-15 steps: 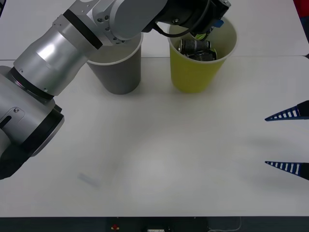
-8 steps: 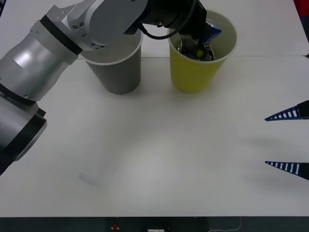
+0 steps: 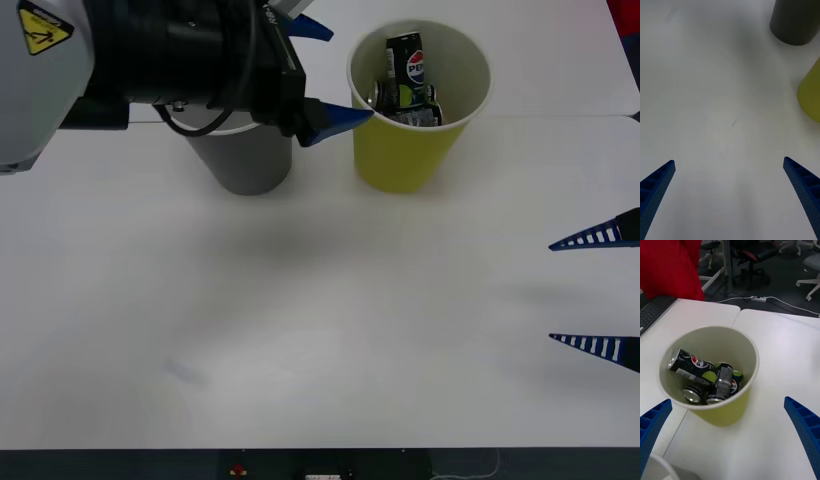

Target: Put the can into the green bin and the plastic bottle into the gray bin

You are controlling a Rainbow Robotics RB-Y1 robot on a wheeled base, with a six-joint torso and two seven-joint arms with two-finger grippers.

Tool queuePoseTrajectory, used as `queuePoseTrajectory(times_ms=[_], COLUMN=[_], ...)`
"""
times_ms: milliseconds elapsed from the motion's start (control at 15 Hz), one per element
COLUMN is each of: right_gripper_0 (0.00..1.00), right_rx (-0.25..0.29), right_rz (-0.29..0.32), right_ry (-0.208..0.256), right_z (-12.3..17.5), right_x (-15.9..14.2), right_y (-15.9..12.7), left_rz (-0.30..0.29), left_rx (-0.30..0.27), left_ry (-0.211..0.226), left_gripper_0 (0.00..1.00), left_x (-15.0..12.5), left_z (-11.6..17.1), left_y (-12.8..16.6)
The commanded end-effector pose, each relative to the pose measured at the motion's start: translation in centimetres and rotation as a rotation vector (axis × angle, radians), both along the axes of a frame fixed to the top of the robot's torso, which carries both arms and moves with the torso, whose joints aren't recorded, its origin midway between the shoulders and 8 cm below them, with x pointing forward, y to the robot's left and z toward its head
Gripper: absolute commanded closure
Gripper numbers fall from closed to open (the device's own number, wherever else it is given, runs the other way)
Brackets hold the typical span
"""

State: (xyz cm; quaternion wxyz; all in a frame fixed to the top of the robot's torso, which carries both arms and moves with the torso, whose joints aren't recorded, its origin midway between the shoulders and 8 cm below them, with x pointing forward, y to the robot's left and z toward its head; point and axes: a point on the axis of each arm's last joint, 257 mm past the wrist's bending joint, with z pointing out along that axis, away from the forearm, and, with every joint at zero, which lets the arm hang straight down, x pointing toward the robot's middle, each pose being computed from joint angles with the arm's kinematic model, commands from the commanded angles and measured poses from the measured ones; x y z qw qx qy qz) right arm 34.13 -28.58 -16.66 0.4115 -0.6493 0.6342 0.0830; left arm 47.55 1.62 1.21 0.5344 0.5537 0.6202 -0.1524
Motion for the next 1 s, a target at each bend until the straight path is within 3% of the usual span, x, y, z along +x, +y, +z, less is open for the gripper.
queuePoseTrajectory(times_ms=[67, 267, 467, 800, 1000], right_gripper_0=[0.00, 0.00, 0.00, 0.00, 0.00], right_rx=[0.000, 0.000, 0.000, 0.000, 0.000], right_rz=[0.000, 0.000, 0.000, 0.000, 0.000], right_ry=[0.000, 0.000, 0.000, 0.000, 0.000], right_z=[0.0, 0.0, 0.0, 0.0, 0.0], right_x=[0.0, 0.0, 0.0, 0.0, 0.0], right_y=[0.0, 0.0, 0.0, 0.0, 0.0], left_rz=[-0.029, -0.067, -0.098, -0.124, -0.137], left_rx=[0.043, 0.059, 0.116, 0.264, 0.316], left_ry=[0.001, 0.027, -0.006, -0.050, -0.044], left_gripper_0=[0.00, 0.00, 0.00, 0.00, 0.00], left_x=[-2.8, -4.8, -6.0, -7.5, -8.4], left_z=[-2.4, -5.3, -7.1, -10.4, -12.0], left_y=[4.0, 7.7, 11.0, 16.4, 18.4])
